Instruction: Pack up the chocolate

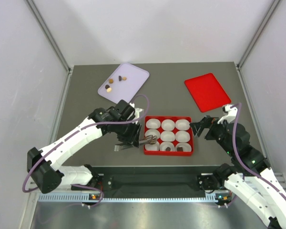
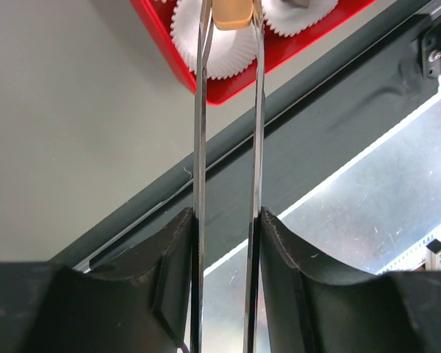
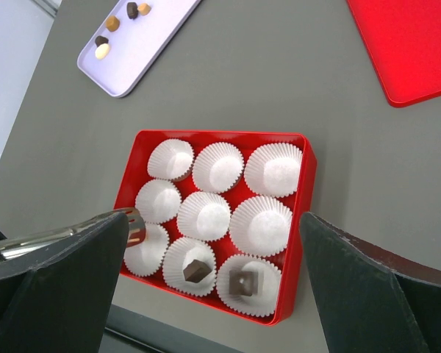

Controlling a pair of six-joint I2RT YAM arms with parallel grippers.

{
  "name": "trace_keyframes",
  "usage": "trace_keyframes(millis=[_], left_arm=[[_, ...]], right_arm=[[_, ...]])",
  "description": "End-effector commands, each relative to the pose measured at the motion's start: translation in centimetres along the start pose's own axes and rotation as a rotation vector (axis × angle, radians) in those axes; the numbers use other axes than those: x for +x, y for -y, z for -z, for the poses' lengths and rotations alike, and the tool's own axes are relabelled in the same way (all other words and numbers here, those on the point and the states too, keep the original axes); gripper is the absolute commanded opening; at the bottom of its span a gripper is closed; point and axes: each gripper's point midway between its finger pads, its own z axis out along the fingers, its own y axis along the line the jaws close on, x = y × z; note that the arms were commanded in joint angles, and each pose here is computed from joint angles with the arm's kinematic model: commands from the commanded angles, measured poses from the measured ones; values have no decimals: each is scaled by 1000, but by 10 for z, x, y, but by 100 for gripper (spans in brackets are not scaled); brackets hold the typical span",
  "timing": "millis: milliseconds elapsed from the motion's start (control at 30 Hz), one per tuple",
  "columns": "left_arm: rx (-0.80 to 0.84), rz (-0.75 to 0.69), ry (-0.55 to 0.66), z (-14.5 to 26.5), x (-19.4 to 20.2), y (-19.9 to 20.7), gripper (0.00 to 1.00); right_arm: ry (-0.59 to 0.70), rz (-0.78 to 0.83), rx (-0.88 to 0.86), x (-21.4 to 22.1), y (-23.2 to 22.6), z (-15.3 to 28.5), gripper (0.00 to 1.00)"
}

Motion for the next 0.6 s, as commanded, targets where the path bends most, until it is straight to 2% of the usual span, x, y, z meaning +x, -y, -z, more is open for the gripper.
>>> trace_keyframes(millis=[0, 333, 567], left_arm=[[34, -41, 107, 16, -24, 14, 43], [62, -49, 96, 19, -18, 18, 40], [53, -40, 54, 14, -4, 12, 41]], right_arm=[[50, -1, -1, -18, -3, 6, 100], [47, -8, -7, -18, -5, 6, 100], [49, -10, -6, -19, -5, 6, 100]])
